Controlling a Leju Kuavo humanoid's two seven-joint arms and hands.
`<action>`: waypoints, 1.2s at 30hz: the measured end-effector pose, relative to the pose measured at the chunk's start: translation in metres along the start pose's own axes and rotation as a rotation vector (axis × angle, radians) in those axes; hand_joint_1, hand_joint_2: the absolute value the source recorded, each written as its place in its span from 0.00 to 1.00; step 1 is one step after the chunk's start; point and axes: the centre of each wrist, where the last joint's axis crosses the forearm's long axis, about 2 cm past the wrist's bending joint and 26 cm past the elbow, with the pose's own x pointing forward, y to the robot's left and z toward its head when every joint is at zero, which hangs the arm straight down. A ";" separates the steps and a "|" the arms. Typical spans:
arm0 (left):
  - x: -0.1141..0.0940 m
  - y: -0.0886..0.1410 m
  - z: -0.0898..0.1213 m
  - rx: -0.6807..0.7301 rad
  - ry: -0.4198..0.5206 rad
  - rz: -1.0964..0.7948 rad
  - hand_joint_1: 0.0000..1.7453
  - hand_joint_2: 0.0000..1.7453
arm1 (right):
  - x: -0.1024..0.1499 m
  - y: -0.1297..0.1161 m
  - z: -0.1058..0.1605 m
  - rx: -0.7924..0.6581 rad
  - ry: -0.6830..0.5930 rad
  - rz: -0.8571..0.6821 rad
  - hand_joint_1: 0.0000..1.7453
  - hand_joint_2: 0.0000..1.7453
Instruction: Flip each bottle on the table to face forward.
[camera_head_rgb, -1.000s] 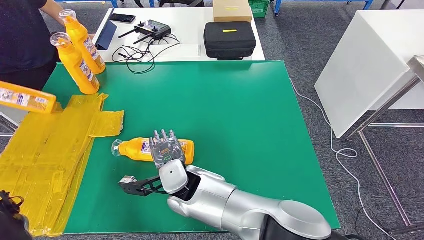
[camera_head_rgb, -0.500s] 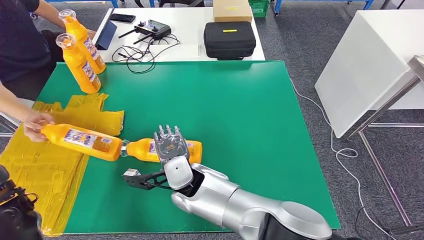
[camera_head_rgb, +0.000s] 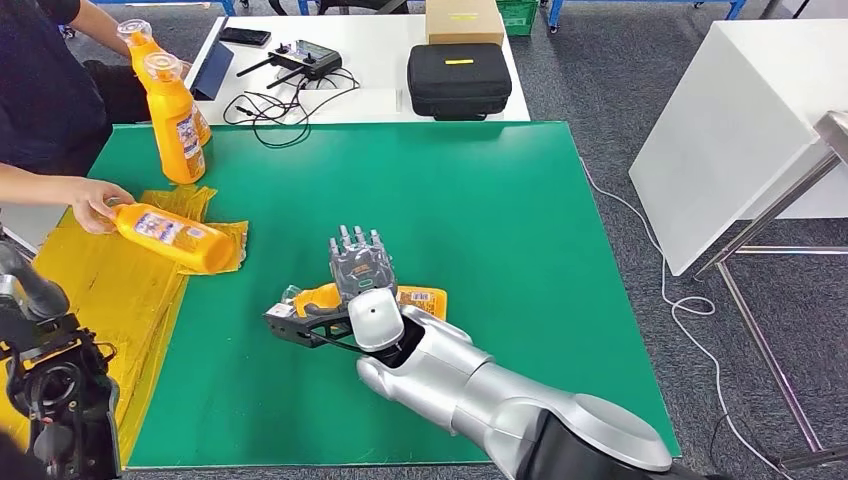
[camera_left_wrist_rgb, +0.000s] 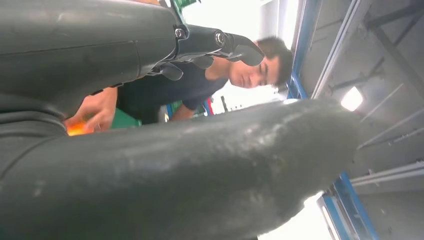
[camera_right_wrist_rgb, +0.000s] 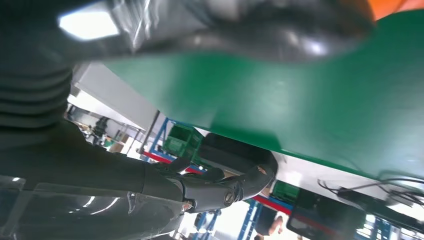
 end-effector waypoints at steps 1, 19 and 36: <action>0.000 -0.003 -0.003 -0.008 -0.001 0.004 0.00 0.00 | -0.002 0.000 -0.001 0.004 0.004 -0.003 0.00 0.00; -0.007 -0.020 -0.021 -0.040 0.013 0.030 0.00 0.00 | -0.021 0.022 -0.006 0.047 -0.055 -0.033 0.00 1.00; -0.010 -0.038 -0.039 -0.068 0.003 0.056 0.00 0.00 | -0.034 0.057 -0.004 0.169 -0.045 -0.054 0.00 1.00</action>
